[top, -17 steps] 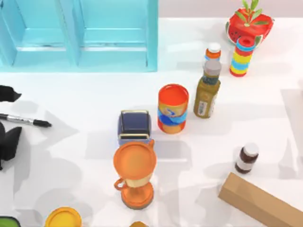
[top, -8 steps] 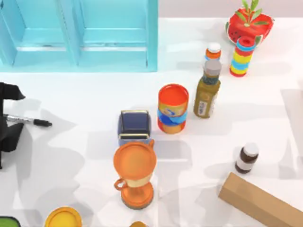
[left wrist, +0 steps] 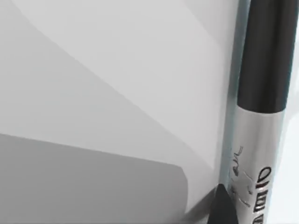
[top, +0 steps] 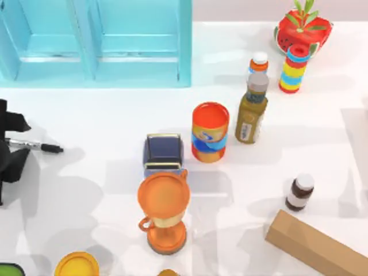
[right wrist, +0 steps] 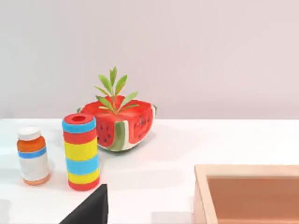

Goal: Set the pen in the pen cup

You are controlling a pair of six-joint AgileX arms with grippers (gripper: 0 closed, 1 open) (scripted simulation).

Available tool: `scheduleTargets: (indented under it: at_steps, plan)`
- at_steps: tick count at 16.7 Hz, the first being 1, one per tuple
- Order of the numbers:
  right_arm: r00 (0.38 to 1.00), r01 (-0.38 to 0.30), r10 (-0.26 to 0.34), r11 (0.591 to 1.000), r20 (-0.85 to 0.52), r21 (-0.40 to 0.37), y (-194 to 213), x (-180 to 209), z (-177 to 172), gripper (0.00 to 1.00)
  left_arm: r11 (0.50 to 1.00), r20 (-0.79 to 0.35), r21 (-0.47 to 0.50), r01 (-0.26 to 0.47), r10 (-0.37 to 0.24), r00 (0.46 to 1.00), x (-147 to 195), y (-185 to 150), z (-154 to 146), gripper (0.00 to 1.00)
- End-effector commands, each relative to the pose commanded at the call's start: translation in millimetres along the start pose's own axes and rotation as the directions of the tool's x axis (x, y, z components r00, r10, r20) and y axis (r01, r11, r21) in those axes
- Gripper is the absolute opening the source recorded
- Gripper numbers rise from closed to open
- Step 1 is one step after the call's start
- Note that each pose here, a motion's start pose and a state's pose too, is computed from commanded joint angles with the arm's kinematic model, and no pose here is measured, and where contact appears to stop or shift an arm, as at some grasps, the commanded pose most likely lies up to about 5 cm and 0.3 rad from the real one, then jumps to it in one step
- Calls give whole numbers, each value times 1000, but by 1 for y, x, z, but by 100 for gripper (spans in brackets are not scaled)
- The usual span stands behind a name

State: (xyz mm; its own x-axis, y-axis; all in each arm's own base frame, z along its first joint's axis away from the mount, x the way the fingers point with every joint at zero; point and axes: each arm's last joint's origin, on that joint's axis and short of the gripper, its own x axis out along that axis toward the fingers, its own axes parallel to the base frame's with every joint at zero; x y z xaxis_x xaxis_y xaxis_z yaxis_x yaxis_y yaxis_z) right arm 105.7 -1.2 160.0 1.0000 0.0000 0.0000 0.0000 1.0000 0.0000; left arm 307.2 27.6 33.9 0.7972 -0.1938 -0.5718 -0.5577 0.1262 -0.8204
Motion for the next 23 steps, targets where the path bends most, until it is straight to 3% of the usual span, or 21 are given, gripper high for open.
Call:
scheduleTargets:
  at_steps: [6,14,15,19,23]
  plan:
    - [1000,0,0,1000,0,0,0,0,0,100,1000,0,0,0,0,1000,0,0,0,2]
    - [1000,0,0,1000,0,0,0,0,0,100,1000,0,0,0,0,1000,0,0,0,0]
    - [1000,0,0,1000,0,0,0,0,0,100,985,-2,14,-174,174,985,-27,-27,5,0]
    - [1000,0,0,1000,0,0,0,0,0,100,982,-3,6,-188,188,982,-38,-32,6,0]
    - [1000,0,0,1000,0,0,0,0,0,100,980,-10,6,-198,198,980,-76,-52,6,0]
